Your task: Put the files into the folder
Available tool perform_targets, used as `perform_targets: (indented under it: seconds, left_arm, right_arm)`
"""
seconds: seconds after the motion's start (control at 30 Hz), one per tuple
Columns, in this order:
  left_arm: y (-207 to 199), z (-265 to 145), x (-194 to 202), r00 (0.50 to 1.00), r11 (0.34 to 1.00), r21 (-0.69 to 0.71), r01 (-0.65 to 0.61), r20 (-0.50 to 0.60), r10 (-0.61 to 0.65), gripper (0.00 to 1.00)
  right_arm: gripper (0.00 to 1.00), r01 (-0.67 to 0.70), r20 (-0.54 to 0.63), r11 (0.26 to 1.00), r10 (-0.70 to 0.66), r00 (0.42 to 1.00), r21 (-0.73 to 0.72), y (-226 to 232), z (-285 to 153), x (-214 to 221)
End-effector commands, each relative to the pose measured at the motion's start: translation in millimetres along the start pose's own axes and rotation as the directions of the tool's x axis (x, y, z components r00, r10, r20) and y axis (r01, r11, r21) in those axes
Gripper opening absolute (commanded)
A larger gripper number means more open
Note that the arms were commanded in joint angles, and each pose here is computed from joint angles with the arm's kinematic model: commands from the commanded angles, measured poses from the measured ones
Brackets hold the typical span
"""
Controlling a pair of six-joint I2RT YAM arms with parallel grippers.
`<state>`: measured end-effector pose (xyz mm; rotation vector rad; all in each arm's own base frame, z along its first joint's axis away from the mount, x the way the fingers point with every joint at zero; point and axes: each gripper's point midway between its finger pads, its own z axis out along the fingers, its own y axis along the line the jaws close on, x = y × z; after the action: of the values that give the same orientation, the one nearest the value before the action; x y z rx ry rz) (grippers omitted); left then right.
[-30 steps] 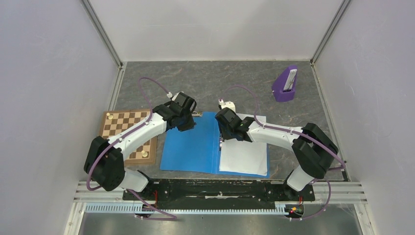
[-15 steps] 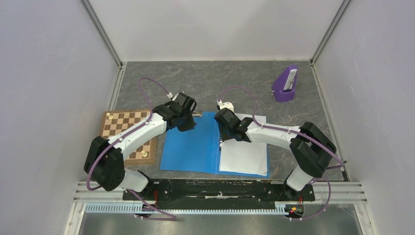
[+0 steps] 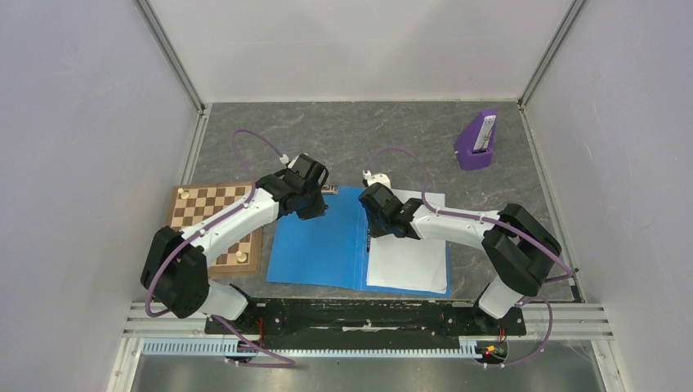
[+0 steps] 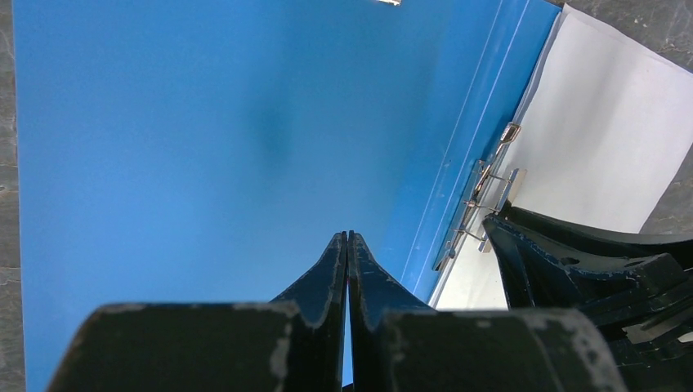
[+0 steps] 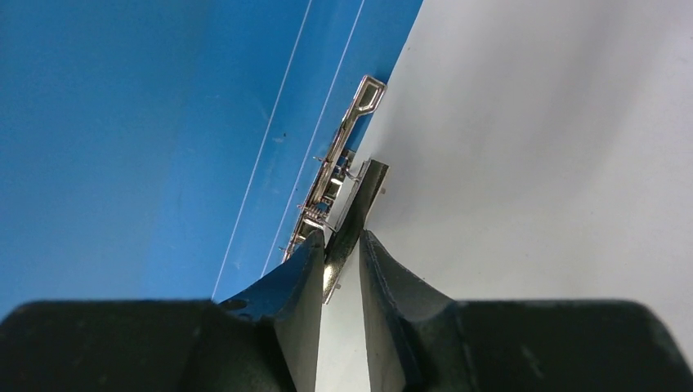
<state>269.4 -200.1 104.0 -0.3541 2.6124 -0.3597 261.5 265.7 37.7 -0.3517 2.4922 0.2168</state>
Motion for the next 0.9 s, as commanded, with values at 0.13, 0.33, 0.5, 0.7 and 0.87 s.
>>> perform_targets:
  seconds: [0.13, 0.33, 0.5, 0.7, 0.87]
  left_arm:
    - [-3.6, 1.5, -3.7, 1.000, 1.000, 0.016, -0.007, 0.008, 0.006, 0.07]
    - [-8.5, 3.7, -3.7, 1.000, 1.000, 0.027, -0.002, -0.005, 0.002, 0.07]
    - [-10.7, 13.4, -0.4, 1.000, 1.000, 0.024, -0.002, -0.026, 0.003, 0.06]
    - [-14.8, 40.3, 11.2, 0.996, 1.000, 0.020, 0.015, -0.083, -0.014, 0.03]
    - [-10.5, 68.3, 18.2, 0.993, 0.999, -0.033, 0.043, -0.109, -0.046, 0.02]
  right_arm:
    - [0.17, 0.026, 0.016, 1.000, -0.026, 1.000, -0.007, -16.5, 7.5, -8.8]
    - [0.09, 0.083, 0.046, 0.997, -0.082, 0.996, -0.009, -29.3, 15.2, -29.1]
    - [0.08, 0.088, 0.035, 0.996, -0.087, 0.996, -0.016, -30.9, 14.4, -28.0]
    - [0.07, 0.075, 0.026, 0.997, -0.074, 0.997, -0.031, -32.1, 9.9, -19.0]
    - [0.06, 0.071, 0.020, 0.997, -0.070, 0.997, -0.041, -33.0, 7.5, -12.3]
